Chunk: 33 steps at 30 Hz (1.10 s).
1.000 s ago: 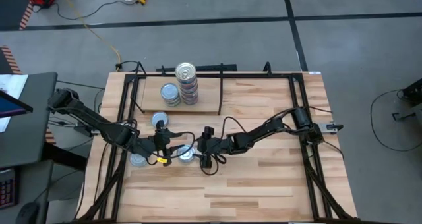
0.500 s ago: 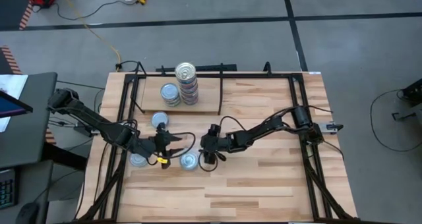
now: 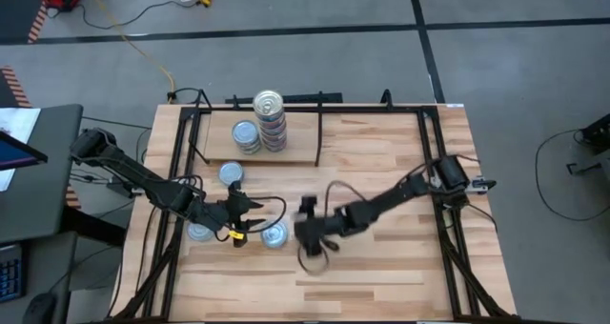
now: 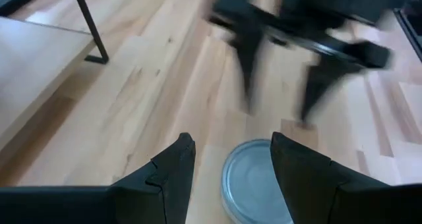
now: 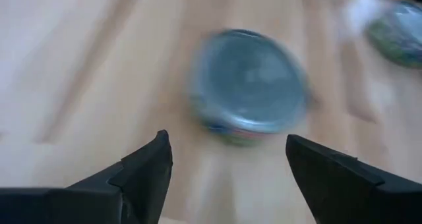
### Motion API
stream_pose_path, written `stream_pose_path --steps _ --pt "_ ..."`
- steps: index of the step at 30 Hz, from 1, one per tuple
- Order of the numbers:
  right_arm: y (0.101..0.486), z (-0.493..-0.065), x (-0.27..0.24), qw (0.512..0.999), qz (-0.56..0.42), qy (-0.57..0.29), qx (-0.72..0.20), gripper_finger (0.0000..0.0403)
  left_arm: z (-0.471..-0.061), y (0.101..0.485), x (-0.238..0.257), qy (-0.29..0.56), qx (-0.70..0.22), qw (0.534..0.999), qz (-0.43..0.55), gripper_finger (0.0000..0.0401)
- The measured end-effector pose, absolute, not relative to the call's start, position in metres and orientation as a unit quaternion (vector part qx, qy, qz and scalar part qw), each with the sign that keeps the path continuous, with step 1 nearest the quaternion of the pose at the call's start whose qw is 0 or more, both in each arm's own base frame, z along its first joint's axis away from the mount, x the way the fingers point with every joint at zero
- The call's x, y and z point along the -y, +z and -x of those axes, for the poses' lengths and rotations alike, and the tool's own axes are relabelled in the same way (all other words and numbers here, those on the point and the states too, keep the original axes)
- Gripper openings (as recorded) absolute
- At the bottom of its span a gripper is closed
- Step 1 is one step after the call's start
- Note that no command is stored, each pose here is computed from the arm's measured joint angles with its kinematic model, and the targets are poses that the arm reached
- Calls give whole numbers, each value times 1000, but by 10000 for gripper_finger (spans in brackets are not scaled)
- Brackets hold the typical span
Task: Stack canned seafood by type on shelf
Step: Stack the green tuna can on top of the green tuna cans on the shelf
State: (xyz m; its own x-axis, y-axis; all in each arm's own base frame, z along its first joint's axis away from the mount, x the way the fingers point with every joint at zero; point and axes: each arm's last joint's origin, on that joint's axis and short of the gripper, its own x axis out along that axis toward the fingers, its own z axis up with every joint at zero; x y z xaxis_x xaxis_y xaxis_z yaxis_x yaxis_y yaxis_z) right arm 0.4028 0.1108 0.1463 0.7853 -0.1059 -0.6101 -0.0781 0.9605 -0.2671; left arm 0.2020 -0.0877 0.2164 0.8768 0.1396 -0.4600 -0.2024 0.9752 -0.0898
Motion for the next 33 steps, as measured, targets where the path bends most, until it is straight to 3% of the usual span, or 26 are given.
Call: stream_pose_path --steps 3,12,19,33 --pt "144 -401 -127 939 147 24 -310 331 -202 217 87 98 -225 967 62 192" --pt "150 -416 -120 970 66 -11 -236 324 -203 219 84 139 -207 967 56 192" --pt "126 -419 -105 958 71 -44 -274 308 -203 218 83 140 -209 966 54 192" --pt "116 -414 -86 932 49 -108 -343 304 -202 219 84 129 -212 965 84 192"
